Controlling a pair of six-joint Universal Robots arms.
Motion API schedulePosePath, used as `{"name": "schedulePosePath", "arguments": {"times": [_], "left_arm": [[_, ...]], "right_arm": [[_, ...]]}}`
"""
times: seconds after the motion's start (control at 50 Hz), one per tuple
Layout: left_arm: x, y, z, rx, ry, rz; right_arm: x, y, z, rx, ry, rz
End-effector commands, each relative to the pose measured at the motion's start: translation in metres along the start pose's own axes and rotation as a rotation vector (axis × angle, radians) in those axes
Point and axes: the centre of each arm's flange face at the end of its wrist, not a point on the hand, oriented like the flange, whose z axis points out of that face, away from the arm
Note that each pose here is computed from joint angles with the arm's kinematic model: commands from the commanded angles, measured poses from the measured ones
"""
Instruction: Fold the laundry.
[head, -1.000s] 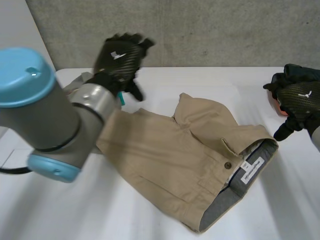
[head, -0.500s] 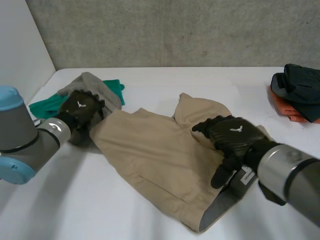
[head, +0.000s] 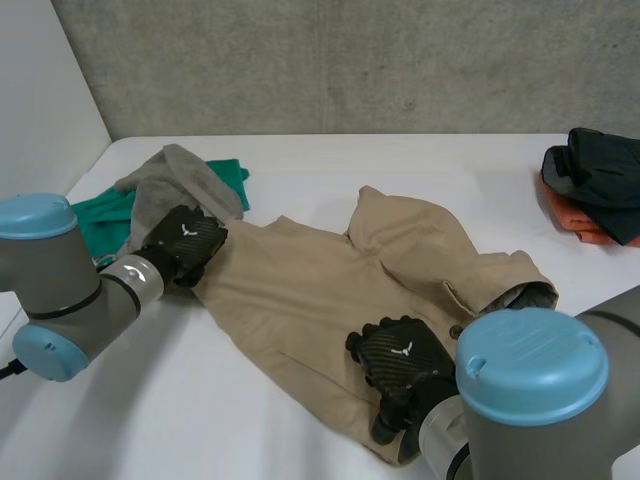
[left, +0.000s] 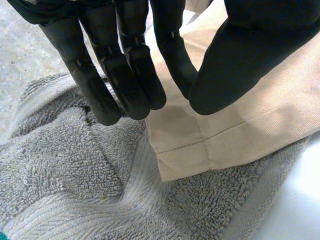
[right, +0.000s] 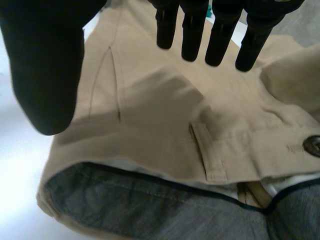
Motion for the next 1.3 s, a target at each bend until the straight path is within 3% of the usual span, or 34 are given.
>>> {"name": "schedulePosePath", "arguments": {"times": [0.02,0.32,0.58,0.9,1.06,1.16,1.3], "left_arm": [[0.0,0.001,0.0,-0.003,-0.002,0.001],[-0.003,-0.01,-0.013,0.001,-0.011,-0.009],[0.003,-0.004,-0.028,-0.017,-0.001,-0.013],[0.026,-0.004,-0.007,0.024,0.029,0.008],[0.003,-0.085,-0.054,0.197,-0.093,-0.003],[-0.022,-0.162,-0.116,0.402,-0.23,-0.069],[-0.037,-0.208,-0.17,0.49,-0.269,-0.119]], "right_arm": [[-0.002,0.017,0.008,-0.04,0.013,-0.006],[0.004,0.009,0.014,0.019,0.05,0.003],[0.021,-0.046,-0.027,0.211,0.096,-0.095],[0.036,-0.071,-0.054,0.312,0.153,-0.112],[0.095,-0.088,-0.052,0.241,0.358,-0.26],[0.127,-0.118,-0.065,0.265,0.485,-0.378],[0.159,-0.166,-0.09,0.335,0.598,-0.415]]}}
